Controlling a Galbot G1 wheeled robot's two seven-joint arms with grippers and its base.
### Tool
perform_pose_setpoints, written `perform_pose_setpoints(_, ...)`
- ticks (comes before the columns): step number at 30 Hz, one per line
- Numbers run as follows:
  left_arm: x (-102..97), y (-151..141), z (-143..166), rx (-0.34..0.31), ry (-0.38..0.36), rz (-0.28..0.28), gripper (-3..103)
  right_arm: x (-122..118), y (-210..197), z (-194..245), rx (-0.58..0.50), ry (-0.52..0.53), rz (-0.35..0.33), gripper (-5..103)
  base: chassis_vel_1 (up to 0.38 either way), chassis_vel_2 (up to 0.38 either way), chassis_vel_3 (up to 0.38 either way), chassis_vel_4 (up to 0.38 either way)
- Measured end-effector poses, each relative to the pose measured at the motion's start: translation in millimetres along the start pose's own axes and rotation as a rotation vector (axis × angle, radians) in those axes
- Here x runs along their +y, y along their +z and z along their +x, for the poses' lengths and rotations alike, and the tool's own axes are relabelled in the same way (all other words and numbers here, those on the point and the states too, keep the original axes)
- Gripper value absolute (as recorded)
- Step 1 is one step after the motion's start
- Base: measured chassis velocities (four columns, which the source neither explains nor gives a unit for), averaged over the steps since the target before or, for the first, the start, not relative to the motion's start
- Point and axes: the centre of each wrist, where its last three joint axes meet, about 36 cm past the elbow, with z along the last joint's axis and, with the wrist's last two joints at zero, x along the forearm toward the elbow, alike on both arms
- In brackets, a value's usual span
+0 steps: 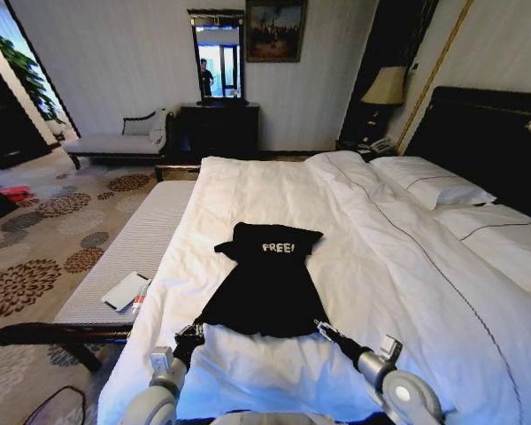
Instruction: Fold the clothes on the bed.
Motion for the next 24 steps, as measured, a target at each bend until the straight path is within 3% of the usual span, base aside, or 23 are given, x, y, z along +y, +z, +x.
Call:
perform_pose_setpoints(1,-0.1,0.6,-0.1,0.002,0.0,0.0,0,-0.5,0.0,-0.1,0.0,0.001,0.001,65,0.0,0.0,0.0,0.0)
perform_pose_setpoints(3,-0.1,1.1,-0.2,0.003,0.0,0.0,0,-0.7,-0.2,-0.1,0.0,0.002,0.003,65,0.0,0.0,0.0,0.0)
perform_pose_setpoints(5,-0.4,2.7,0.1,0.005,-0.002,0.002,0,-0.6,0.0,-0.2,-0.001,0.002,0.004,54,0.0,0.0,0.0,0.0)
perform_pose_setpoints(6,-0.4,2.7,0.1,0.005,-0.002,0.002,0,-0.6,0.0,-0.2,-0.001,0.002,0.004,54,0.0,0.0,0.0,0.0)
perform_pose_setpoints(10,-1.3,4.6,0.8,0.009,-0.005,0.007,0,-1.2,4.4,-1.4,-0.001,0.008,0.003,32,0.0,0.0,0.0,0.0)
perform_pose_setpoints(12,-1.3,4.7,0.8,0.009,-0.005,0.007,0,-1.2,5.1,-1.5,-0.002,0.009,0.003,32,0.0,0.0,0.0,0.0)
perform_pose_setpoints(15,-0.8,4.2,0.9,0.008,-0.005,0.005,0,-1.1,6.2,-1.2,-0.002,0.011,0.004,15,0.0,0.0,0.0,0.0)
perform_pose_setpoints(16,-0.8,4.2,0.9,0.008,-0.005,0.005,0,-1.1,6.2,-1.2,-0.002,0.011,0.004,15,0.0,0.0,0.0,0.0)
perform_pose_setpoints(19,0.1,2.8,0.0,0.004,-0.006,0.005,0,0.6,6.1,0.3,-0.007,0.011,0.006,2,0.0,0.0,0.0,0.0)
perform_pose_setpoints(24,0.5,2.0,0.4,0.003,-0.008,0.008,0,2.9,8.1,3.1,-0.013,0.012,0.009,1,0.0,0.0,0.0,0.0)
